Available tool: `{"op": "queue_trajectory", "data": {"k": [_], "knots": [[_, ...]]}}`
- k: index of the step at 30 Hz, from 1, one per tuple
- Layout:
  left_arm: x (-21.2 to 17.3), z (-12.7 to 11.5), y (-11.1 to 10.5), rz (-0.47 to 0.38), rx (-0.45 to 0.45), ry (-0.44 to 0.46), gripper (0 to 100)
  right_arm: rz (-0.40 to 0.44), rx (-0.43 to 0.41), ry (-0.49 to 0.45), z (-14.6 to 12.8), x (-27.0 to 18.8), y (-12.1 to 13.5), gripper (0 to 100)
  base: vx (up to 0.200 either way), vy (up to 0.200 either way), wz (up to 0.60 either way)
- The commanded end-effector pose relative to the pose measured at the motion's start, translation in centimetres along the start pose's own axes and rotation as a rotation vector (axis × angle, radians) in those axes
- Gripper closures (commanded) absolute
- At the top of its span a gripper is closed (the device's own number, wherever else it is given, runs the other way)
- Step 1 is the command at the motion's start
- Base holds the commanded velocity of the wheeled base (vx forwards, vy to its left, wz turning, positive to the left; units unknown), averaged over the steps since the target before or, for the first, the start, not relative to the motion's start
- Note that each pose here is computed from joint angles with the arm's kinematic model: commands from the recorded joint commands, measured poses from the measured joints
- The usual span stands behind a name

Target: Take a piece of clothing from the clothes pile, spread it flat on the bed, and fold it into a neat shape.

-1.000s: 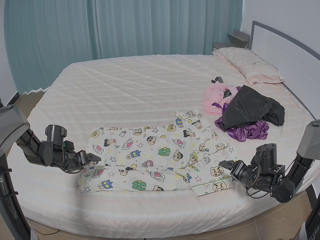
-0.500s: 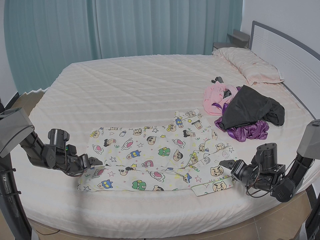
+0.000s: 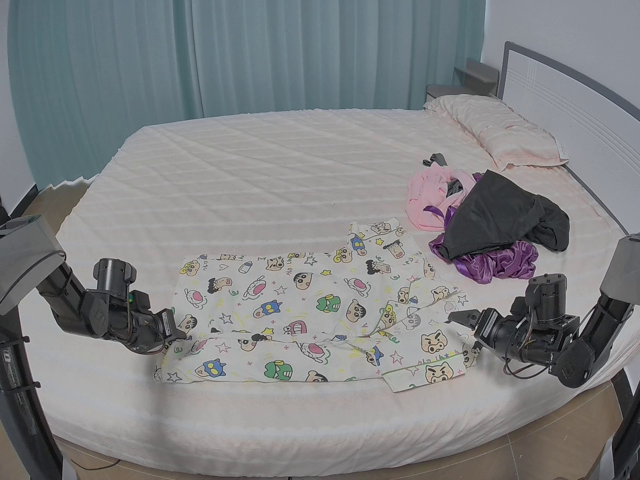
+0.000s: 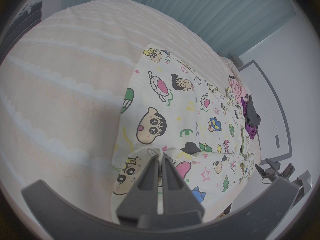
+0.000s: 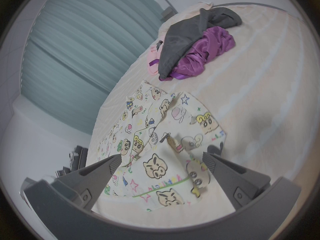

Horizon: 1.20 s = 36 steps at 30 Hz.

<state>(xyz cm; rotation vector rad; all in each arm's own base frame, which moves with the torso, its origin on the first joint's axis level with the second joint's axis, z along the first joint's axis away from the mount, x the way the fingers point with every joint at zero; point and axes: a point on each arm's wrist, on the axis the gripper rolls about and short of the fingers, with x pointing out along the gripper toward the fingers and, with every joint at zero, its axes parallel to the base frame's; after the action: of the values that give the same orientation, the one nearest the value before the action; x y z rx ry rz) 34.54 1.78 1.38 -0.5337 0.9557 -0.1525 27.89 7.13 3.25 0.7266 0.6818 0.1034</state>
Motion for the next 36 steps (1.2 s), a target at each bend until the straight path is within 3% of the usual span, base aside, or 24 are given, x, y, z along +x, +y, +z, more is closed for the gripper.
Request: {"op": "queue_trajectory", "data": {"k": [1, 5, 9, 14, 23, 36], "knots": [[-1.8, 0.4, -0.8, -0.01, 0.01, -0.042, 100, 0.012, -0.063, 0.022, 1.7, 1.0, -1.4, 0, 0.0, 0.0, 0.0], [-2.7, 0.5, -1.3, -0.015, 0.018, -0.06, 100, 0.016, -0.137, 0.042, 1.8, 2.2, -1.7, 0, 0.0, 0.0, 0.0], [-3.2, 0.7, -1.5, -0.015, -0.031, -0.073, 100, 0.033, -0.274, 0.055, 1.9, 4.5, -2.0, 0, 0.0, 0.0, 0.0], [-3.2, 0.7, -1.4, 0.011, -0.055, -0.082, 100, 0.111, -0.395, 0.081, 2.1, 6.3, -1.9, 0, 0.0, 0.0, 0.0], [-3.2, 0.5, -1.4, 0.015, -0.058, -0.077, 100, 0.236, -0.403, 0.165, 1.8, 7.2, -2.1, 0, 0.0, 0.0, 0.0], [-3.0, 0.6, -1.4, 0.01, -0.094, -0.075, 100, 0.284, -0.375, 0.197, 2.4, 7.5, -3.4, 0, 0.0, 0.0, 0.0]]}}
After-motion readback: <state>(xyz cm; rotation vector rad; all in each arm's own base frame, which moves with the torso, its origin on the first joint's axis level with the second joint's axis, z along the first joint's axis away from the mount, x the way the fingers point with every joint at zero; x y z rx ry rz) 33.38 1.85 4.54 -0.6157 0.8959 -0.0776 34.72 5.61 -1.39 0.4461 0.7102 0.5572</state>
